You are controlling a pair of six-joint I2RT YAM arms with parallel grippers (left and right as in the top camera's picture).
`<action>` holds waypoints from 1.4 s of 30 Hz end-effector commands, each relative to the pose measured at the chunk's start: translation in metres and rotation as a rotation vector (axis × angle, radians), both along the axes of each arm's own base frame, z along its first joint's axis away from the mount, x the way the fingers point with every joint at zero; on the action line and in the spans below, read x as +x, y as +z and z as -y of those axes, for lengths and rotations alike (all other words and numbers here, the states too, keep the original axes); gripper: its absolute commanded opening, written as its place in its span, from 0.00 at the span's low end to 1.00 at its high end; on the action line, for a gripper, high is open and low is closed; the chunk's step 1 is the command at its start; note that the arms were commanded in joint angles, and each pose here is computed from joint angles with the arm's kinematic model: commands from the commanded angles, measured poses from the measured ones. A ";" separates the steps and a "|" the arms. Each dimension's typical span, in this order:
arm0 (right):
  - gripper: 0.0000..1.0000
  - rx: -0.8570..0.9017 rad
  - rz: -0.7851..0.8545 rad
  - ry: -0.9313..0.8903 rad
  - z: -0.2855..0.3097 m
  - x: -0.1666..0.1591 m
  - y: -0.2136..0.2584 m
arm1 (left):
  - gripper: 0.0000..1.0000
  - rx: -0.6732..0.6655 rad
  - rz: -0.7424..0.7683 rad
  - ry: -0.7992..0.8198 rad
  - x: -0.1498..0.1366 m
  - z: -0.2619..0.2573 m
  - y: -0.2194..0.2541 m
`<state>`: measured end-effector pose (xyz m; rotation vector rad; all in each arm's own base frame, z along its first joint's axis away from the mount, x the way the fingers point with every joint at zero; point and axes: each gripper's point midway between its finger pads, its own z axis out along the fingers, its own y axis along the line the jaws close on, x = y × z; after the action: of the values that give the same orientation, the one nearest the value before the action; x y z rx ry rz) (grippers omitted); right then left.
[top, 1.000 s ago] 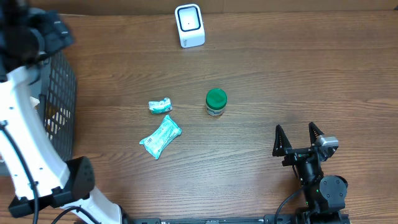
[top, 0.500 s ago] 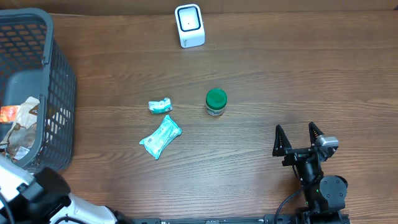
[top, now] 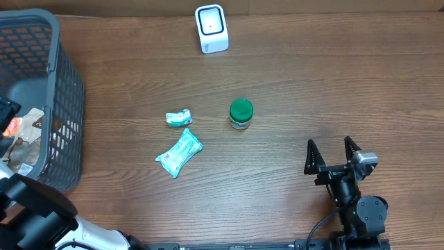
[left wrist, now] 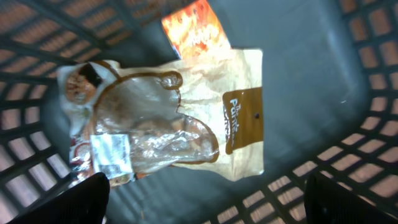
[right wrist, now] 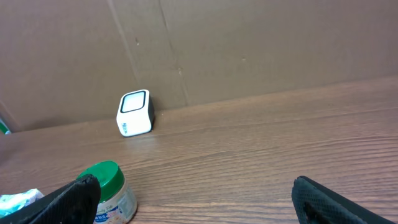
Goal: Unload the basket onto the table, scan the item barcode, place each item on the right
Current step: 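Return the left gripper into the basket and grasp the brown snack bag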
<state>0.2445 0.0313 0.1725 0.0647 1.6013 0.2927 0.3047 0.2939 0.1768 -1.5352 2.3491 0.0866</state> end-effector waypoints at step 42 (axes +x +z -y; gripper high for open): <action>1.00 0.003 0.004 0.002 -0.001 0.000 -0.002 | 1.00 0.195 0.024 -0.222 0.037 0.005 -0.108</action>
<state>0.2445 0.0314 0.1723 0.0645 1.6017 0.2930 0.3400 0.2919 0.0708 -1.1977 2.3824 0.2482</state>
